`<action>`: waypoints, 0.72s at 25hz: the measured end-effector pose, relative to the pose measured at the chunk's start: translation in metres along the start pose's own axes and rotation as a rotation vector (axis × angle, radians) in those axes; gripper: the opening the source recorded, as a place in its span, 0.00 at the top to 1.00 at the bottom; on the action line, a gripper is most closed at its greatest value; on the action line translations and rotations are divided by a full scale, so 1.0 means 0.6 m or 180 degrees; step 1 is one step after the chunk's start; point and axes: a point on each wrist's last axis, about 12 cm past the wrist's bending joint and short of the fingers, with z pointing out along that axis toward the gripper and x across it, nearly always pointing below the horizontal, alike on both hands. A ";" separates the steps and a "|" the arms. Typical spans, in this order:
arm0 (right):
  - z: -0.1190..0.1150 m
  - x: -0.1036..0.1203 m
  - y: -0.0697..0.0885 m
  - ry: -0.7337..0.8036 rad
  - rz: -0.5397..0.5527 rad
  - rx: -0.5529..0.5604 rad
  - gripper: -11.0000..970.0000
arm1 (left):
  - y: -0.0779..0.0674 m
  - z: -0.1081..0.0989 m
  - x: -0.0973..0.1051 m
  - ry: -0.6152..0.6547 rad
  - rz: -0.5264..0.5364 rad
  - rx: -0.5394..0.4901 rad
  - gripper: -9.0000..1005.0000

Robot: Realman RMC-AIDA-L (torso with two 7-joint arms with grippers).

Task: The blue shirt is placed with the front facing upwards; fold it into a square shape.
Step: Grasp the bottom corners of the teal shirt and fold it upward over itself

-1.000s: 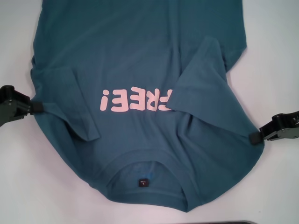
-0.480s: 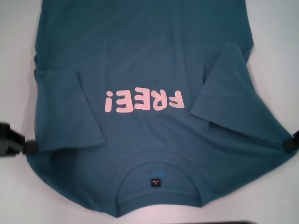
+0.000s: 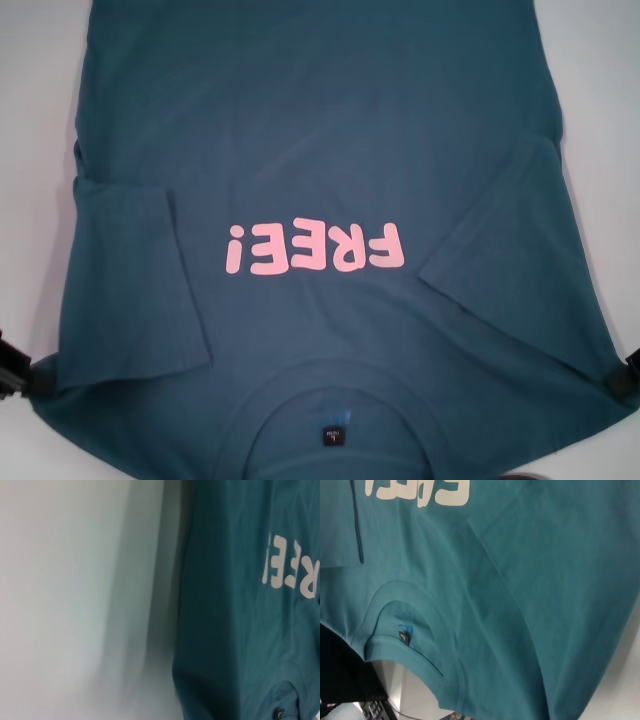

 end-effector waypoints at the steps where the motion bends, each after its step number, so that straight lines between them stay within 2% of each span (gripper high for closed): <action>1: 0.000 0.002 -0.001 0.0003 0.0007 -0.0003 0.96 | 0.002 -0.001 0.001 0.0011 -0.0009 -0.0016 0.99; 5: -0.003 0.006 -0.003 -0.0022 0.0014 -0.0007 0.96 | 0.005 -0.004 0.005 0.0032 -0.0006 -0.0035 0.99; 8: -0.008 0.002 -0.001 -0.0050 -0.0030 -0.0004 0.95 | -0.001 -0.004 0.006 0.0030 0.0127 0.0068 0.99; 13: -0.037 -0.022 0.011 -0.0294 -0.0180 0.0014 0.95 | -0.023 -0.018 -0.013 -0.0160 0.0357 0.0307 0.99; 18: -0.068 -0.056 0.028 -0.0657 -0.0229 -0.0026 0.94 | -0.059 -0.028 -0.058 -0.0430 0.0320 0.0509 0.99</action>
